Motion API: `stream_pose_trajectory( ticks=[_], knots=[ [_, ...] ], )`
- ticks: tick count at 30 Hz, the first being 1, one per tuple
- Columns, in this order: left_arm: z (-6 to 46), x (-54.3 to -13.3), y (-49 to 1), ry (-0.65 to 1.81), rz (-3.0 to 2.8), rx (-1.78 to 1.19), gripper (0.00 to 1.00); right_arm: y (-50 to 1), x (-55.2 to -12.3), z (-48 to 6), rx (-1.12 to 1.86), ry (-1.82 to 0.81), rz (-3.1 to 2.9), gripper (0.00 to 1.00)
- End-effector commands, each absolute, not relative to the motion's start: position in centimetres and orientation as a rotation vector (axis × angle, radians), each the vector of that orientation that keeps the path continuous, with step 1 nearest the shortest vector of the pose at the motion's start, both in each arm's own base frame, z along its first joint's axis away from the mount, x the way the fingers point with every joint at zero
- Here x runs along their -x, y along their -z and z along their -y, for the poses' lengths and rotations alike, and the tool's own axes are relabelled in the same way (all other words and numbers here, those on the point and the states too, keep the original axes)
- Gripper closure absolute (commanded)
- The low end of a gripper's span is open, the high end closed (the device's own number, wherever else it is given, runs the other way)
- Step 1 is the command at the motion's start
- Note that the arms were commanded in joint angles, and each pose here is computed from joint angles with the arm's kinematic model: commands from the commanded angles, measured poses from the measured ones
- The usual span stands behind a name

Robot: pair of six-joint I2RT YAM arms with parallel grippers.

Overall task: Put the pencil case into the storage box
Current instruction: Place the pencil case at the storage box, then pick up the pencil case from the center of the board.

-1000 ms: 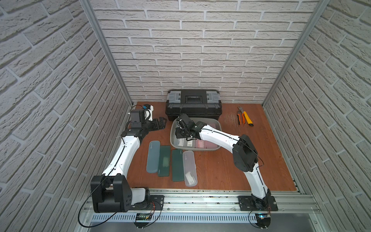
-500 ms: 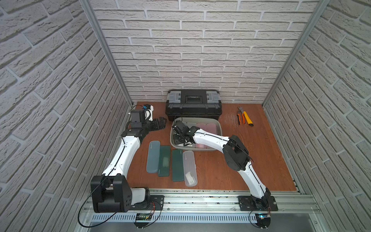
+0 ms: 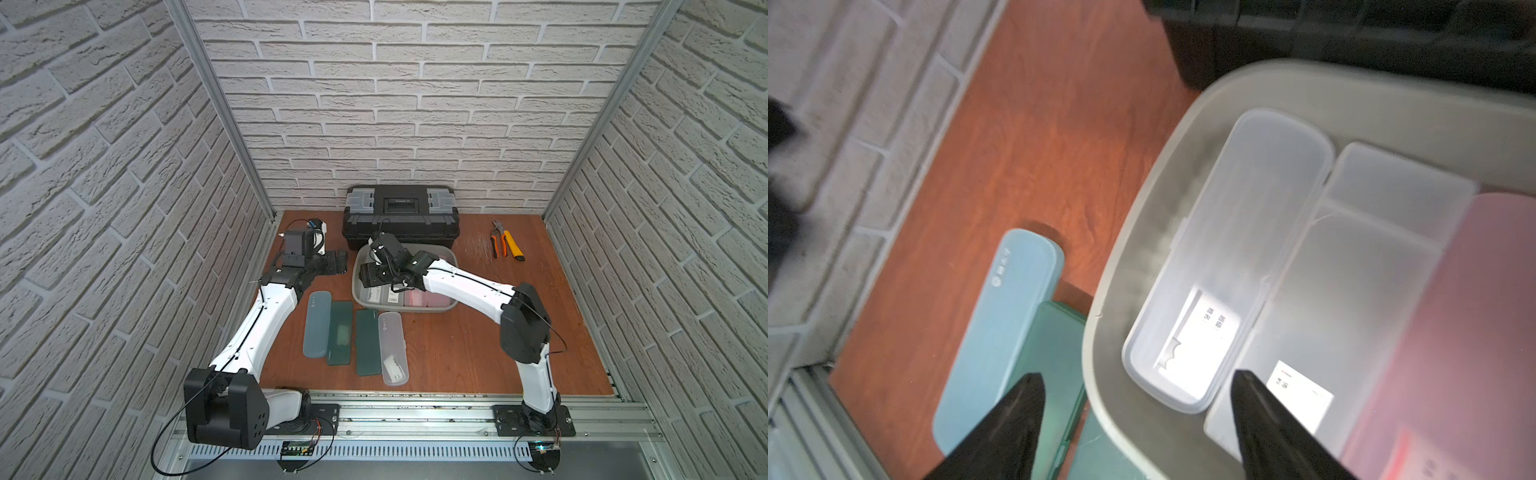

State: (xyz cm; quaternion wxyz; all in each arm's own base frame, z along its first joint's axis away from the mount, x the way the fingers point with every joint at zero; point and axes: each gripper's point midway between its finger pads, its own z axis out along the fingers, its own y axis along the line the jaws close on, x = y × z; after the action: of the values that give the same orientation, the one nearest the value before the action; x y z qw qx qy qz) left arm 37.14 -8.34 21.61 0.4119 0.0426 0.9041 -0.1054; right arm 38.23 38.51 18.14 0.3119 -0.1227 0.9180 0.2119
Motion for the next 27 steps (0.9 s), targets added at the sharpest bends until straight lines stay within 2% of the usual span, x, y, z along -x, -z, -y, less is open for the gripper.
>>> stream_pose_trajectory(
  ticks=[1, 7, 11, 15, 20, 27],
  knots=[
    [8.3, -35.3, -22.2, 0.167, -2.303, -0.090, 0.02, -20.2, -36.5, -35.2, 0.298, -0.540, -2.365, 0.18],
    [10.9, -30.9, -19.1, 0.255, -2.343, 0.008, 0.02, -14.3, -30.0, -30.7, 0.266, -0.579, -2.522, 0.16],
    [13.4, -28.3, -16.8, 0.336, -2.383, -0.023, 0.02, -10.4, -25.4, -30.1, 0.289, -0.691, -2.610, 0.16],
    [14.4, -26.6, -14.8, 0.318, -2.410, -0.021, 0.01, -7.4, -22.1, -30.1, 0.364, -0.634, -2.691, 0.16],
    [12.9, -25.7, -13.4, 0.289, -2.402, 0.106, 0.02, -5.7, -20.5, -31.0, 0.426, -0.567, -2.731, 0.18],
    [10.3, -25.3, -14.2, 0.238, -2.347, 0.206, 0.01, -4.5, -20.5, -32.4, 0.526, -0.455, -2.756, 0.19]
  ],
)
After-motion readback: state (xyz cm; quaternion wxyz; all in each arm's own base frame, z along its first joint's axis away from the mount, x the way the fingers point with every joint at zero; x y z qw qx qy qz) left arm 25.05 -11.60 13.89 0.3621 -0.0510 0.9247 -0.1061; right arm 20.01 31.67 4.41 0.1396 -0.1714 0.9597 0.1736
